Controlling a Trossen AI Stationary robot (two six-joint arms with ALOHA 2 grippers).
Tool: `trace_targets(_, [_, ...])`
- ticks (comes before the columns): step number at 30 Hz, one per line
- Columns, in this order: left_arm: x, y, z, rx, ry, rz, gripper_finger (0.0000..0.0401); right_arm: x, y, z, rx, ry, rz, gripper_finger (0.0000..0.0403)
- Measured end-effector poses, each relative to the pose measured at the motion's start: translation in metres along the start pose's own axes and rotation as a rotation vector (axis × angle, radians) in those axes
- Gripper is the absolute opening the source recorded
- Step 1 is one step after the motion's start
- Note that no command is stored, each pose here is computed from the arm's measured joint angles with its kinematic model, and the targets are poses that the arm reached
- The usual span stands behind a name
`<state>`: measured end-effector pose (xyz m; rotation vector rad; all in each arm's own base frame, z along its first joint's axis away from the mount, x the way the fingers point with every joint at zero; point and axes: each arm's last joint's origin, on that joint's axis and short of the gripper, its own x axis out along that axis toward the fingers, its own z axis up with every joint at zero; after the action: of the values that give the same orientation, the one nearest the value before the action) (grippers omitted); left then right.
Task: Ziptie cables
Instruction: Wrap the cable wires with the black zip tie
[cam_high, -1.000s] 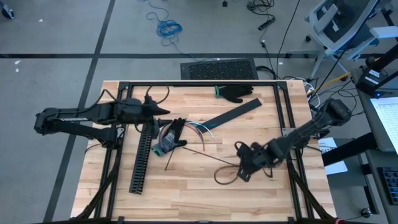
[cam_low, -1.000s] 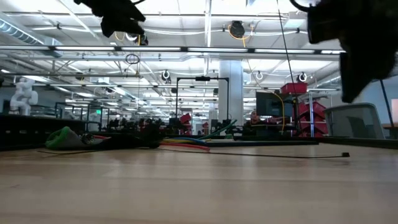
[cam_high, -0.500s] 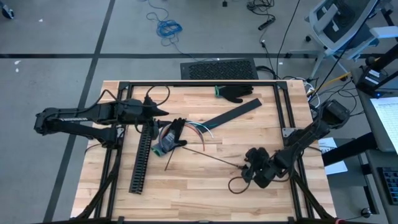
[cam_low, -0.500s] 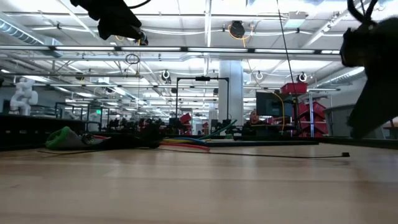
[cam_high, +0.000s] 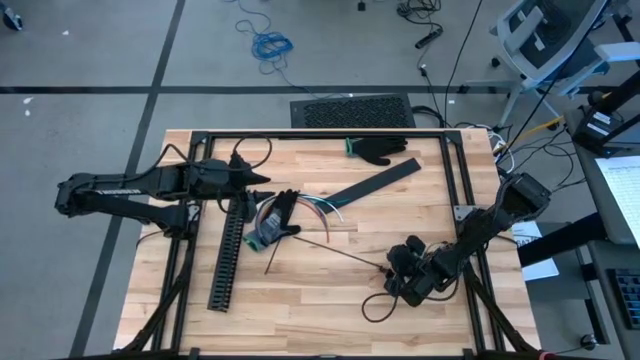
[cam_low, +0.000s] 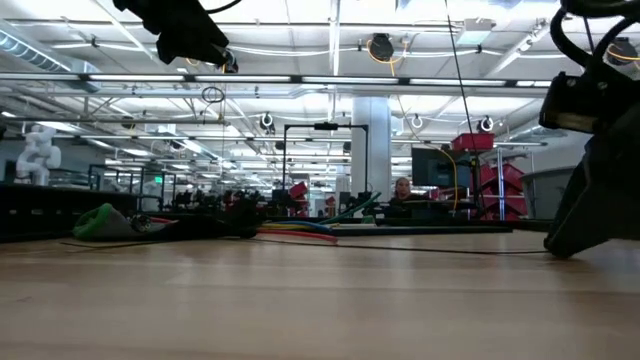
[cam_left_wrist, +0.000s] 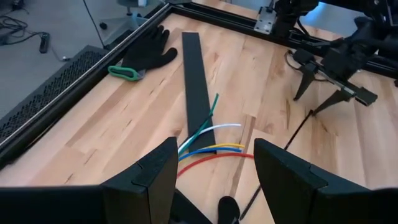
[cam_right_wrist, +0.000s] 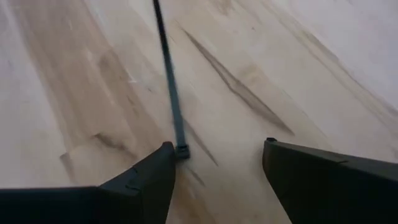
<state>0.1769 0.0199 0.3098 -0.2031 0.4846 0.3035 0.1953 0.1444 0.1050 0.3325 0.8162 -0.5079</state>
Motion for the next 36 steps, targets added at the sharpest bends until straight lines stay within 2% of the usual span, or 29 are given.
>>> trace_targets(10, [0.0000,0.0003,0.0001,0.000,-0.003,0.011,0.0205,0.0113,0.0100,-0.0051,0.041,-0.028,0.045,0.0214])
trace_targets(20, [0.0000,0.0007,0.0002,-0.001,-0.006,0.022,0.0205,0.0116,0.0089,-0.0068,0.080,0.017,0.045,0.0101])
trace_targets(25, [0.0000,0.0006,0.0002,0.000,-0.006,0.022,0.0205,0.0104,0.0101,-0.0085,0.064,0.032,0.058,0.0068])
trace_targets(30, [0.0000,0.0006,0.0002,0.000,-0.006,0.022,0.0205,0.0115,0.0101,-0.0071,0.142,0.061,0.063,0.0017])
trace_targets(36, [0.0000,0.0008,0.0002,0.008,-0.006,0.026,0.0205,0.0089,0.0099,-0.0054,0.232,0.071,0.076,0.0011])
